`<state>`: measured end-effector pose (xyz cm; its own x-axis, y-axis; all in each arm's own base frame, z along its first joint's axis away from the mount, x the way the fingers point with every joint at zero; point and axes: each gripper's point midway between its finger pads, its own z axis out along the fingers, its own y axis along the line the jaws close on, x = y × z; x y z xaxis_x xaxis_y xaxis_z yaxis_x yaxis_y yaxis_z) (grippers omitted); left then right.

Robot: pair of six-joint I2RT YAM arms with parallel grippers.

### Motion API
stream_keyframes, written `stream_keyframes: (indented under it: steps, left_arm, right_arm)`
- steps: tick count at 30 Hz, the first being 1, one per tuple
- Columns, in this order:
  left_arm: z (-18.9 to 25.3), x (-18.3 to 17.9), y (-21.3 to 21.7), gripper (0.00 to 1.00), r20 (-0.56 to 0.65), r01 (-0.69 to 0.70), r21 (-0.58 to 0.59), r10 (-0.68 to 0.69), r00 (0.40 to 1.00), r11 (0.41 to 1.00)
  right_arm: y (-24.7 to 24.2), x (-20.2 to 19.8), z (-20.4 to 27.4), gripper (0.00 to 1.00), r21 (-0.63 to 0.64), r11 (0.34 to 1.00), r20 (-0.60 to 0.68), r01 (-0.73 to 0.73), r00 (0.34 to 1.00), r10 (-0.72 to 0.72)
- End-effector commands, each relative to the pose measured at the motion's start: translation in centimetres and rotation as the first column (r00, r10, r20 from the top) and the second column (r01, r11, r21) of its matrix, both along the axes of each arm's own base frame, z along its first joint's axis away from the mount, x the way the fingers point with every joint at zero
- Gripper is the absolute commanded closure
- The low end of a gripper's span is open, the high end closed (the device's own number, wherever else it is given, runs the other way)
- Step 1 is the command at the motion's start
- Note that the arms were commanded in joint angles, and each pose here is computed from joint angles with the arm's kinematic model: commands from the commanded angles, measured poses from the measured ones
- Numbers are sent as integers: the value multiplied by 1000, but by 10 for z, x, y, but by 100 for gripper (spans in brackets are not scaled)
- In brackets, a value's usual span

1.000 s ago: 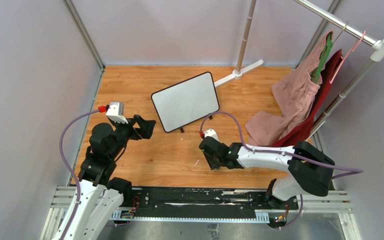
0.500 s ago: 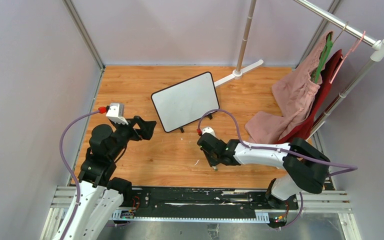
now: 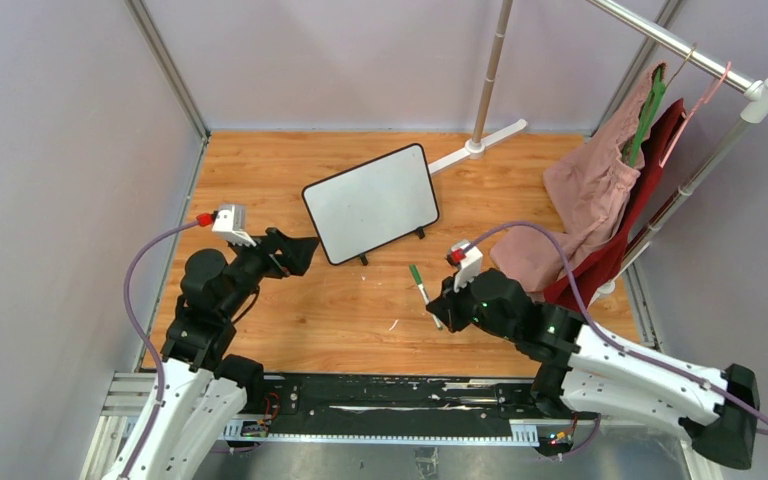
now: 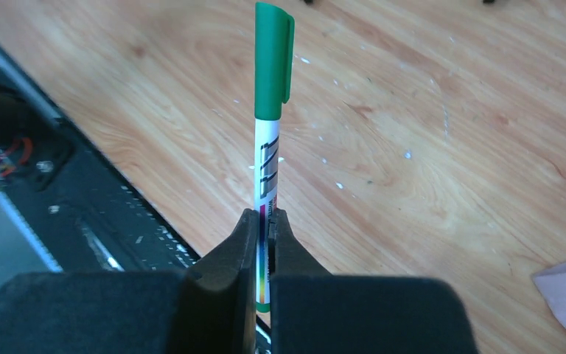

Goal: Write a sentence on the whiteboard
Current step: Open the whiteboard marker at the center of the board.

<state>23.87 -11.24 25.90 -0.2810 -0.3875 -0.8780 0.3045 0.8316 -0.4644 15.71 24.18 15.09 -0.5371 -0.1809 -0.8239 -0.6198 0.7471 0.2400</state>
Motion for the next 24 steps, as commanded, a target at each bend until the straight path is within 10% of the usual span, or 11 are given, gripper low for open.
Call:
stream_keyframes:
  steps: [1, 9, 24]
  left_arm:
    - [28, -9, -32, 0, 72, 166, -148, -156, 985, 975]
    - [60, -27, -85, 0, 100, 468, -278, -460, 882, 839]
    - [65, -69, -110, 0, 143, 565, -291, -549, 823, 772]
  right_arm:
    - [6, -19, 26, 100, 142, 983, 73, -114, 992, 104]
    - [17, -26, 75, 100, 320, 930, 188, -179, 974, 123]
    - [58, -34, 139, 100, 383, 882, 356, -274, 925, 133]
